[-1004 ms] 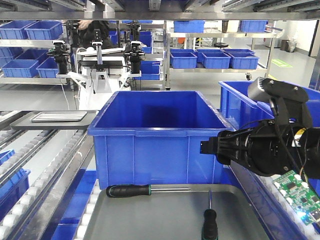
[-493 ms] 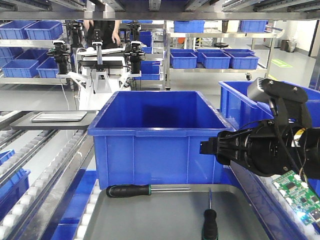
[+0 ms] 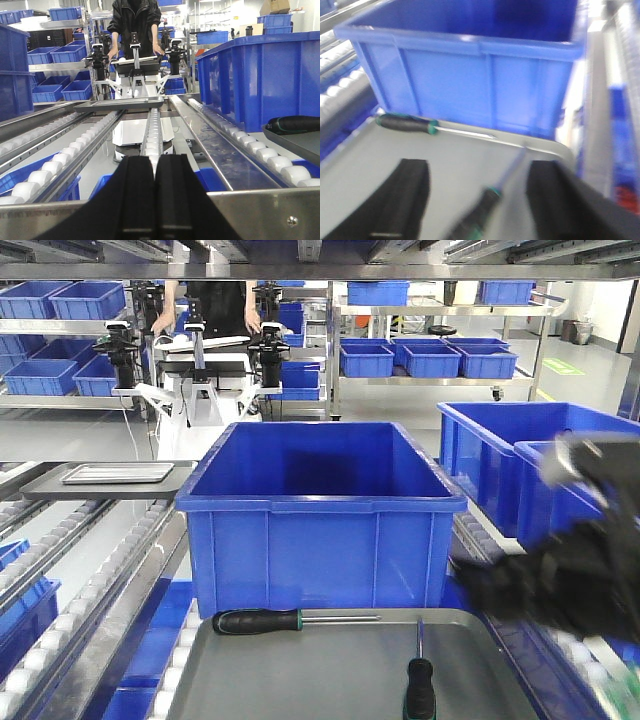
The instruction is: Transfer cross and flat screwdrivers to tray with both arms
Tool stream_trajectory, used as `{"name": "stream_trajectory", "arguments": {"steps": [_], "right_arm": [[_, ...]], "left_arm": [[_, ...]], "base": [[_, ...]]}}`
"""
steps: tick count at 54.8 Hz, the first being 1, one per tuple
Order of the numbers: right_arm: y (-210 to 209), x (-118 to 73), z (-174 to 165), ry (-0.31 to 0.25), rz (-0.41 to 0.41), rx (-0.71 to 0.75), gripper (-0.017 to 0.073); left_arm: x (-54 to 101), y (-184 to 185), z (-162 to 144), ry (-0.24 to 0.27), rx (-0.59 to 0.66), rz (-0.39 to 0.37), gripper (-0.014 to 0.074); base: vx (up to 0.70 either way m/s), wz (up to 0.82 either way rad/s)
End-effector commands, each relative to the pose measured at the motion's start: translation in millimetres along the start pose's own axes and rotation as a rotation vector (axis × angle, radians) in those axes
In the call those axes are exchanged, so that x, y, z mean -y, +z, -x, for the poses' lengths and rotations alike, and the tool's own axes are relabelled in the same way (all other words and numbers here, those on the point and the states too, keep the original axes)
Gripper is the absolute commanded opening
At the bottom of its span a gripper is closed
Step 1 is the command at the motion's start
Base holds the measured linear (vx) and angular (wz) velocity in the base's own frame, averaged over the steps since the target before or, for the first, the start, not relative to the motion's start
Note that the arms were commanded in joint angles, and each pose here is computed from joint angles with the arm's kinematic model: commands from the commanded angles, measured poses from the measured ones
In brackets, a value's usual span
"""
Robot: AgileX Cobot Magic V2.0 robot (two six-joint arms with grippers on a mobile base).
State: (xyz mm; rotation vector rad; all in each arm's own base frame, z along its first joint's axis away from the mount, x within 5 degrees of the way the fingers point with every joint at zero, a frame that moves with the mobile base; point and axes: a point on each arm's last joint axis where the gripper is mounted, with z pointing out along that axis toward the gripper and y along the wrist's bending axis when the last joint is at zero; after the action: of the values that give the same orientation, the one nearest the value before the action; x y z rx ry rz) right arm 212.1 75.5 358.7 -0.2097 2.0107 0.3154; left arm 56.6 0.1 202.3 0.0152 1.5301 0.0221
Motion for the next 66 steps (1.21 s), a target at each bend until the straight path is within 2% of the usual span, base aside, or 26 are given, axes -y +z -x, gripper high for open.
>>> {"name": "stream_trajectory", "arguments": {"steps": [1, 9, 14, 19, 31, 66], "right_arm": [[-28, 12.7, -4, -0.001, -0.041, 0.189, 0.0363], [-54, 38.5, -57, 0.038, -0.171, 0.233, 0.0206], [-71, 47.3, -99, 0.027, -0.247, 0.285, 0.0073], [-76, 49.9, -134, 0.002, -0.279, 0.312, -0.0015], [-79, 48.8, -209, -0.018, -0.266, 0.444, -0.0012], [-86, 47.8, -217, -0.011, -0.278, 0.451, -0.0008]], "left_arm": [[-1.1, -2, 15, -0.012, 0.103, 0.01, -0.0006], [-1.1, -2, 15, -0.012, 0.103, 0.01, -0.0006], [-1.1, -2, 15, -0.012, 0.103, 0.01, -0.0006], [-1.1, -2, 15, -0.012, 0.103, 0.01, -0.0006], [-1.1, -2, 15, -0.012, 0.103, 0.01, -0.0006], [-1.0, -1, 15, -0.012, 0.096, 0.01, -0.0006]], "base": [[0.0, 0.0], [0.0, 0.0], [0.0, 0.0], [0.0, 0.0], [0.0, 0.0], [0.0, 0.0]]}}
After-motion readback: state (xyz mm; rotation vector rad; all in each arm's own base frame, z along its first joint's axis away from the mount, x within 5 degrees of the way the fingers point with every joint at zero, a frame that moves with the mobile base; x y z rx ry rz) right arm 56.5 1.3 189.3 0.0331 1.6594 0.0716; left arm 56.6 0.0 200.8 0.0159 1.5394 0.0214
